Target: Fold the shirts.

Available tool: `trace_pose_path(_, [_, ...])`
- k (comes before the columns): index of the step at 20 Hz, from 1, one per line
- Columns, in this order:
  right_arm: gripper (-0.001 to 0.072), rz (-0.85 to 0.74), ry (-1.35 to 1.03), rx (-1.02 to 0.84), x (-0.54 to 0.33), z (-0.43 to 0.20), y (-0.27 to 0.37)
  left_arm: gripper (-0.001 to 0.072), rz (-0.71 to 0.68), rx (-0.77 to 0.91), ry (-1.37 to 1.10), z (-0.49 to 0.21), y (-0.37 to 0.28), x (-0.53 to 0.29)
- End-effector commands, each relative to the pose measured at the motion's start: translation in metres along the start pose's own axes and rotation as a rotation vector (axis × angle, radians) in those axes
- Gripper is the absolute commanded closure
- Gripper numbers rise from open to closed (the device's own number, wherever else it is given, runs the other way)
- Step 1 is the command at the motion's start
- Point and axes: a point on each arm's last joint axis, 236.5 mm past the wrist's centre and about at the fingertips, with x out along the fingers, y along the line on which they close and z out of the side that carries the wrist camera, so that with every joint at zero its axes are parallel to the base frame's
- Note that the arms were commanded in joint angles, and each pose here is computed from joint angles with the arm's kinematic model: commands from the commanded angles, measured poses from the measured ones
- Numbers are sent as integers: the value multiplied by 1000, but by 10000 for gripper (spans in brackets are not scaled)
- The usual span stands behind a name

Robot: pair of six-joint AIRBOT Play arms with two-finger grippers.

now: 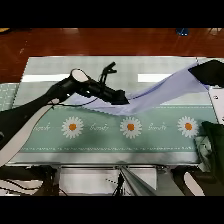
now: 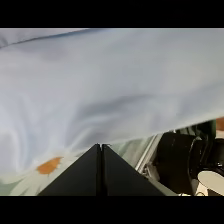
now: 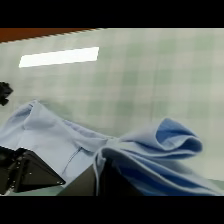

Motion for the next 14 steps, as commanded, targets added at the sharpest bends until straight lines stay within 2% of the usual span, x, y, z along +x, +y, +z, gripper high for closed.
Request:
trace_pose_path(1, [702,13,-10,5,-25,-9,15,681,-11,-16,38,-20,-10,45])
trace_pose_path(6, [702,15,-35,-10,-50,-17,26,681,-21,-93,80,-49,-14,98])
trace_pose_path(8, [702,-6,-27,-20,-52,-20,22,682,-13,-66,50,-43,-11,101])
trace_pose_path(11, [702,-16,-19,-65,-50,-20,19,683,1,-62,-48,-4,-3,63])
trace_pose_path(14, [702,14,-8,-92,-38,-18,26,684,37,-3,-211,50,2,-20])
